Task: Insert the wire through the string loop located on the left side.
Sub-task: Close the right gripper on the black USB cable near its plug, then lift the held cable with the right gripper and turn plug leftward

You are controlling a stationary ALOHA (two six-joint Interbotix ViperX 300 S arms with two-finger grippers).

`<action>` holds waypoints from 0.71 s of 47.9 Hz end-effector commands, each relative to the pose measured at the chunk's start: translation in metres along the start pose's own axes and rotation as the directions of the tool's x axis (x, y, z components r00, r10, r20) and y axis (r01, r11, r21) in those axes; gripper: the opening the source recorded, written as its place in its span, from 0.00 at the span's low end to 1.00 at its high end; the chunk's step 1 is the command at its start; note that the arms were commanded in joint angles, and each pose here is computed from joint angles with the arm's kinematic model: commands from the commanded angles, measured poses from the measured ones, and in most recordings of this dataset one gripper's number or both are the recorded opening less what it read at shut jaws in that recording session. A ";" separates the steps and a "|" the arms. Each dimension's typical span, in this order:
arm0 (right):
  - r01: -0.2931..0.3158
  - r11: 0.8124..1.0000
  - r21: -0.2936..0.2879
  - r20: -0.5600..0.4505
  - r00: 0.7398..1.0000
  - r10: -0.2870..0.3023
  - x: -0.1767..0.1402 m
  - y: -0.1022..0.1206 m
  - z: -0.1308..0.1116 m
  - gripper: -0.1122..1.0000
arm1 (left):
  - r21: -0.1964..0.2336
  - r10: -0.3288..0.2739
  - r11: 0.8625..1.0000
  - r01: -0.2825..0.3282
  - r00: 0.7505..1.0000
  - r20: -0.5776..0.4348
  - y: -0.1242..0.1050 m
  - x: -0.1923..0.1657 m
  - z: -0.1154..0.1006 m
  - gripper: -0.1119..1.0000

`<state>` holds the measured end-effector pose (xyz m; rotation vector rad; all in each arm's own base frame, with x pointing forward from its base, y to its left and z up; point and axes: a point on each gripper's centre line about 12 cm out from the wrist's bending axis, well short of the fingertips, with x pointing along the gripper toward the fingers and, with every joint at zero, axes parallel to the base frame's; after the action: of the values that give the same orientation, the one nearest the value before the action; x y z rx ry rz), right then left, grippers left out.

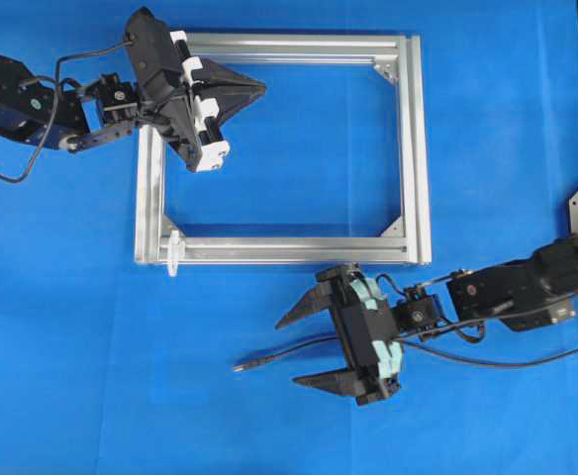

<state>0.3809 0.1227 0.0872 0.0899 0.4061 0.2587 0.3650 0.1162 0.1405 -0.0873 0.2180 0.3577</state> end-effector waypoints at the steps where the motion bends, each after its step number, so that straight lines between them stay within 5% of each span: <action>1: 0.006 1.000 0.015 0.036 0.999 -0.006 0.005 0.000 0.007 0.85 | -0.001 0.000 1.000 0.000 0.999 0.037 0.001 -0.002 0.013 0.10; 26: 0.022 0.999 0.029 0.029 0.999 -0.023 0.016 -0.003 -0.006 0.80 | -0.001 0.000 1.000 0.000 1.000 0.022 0.001 -0.001 0.012 0.10; 30: 0.024 0.999 0.031 0.029 0.999 -0.025 0.016 -0.004 -0.006 0.71 | -0.001 0.000 1.000 0.000 1.000 0.022 0.001 -0.002 0.012 0.10; 34: 0.023 0.999 0.030 0.027 0.999 -0.024 0.016 -0.004 -0.007 0.52 | -0.001 0.000 1.000 0.000 1.000 0.022 0.001 -0.002 0.012 0.10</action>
<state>0.3887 0.1213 0.0636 0.1110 0.4208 0.2233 0.3644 0.1164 0.1382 -0.0926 0.2373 0.3585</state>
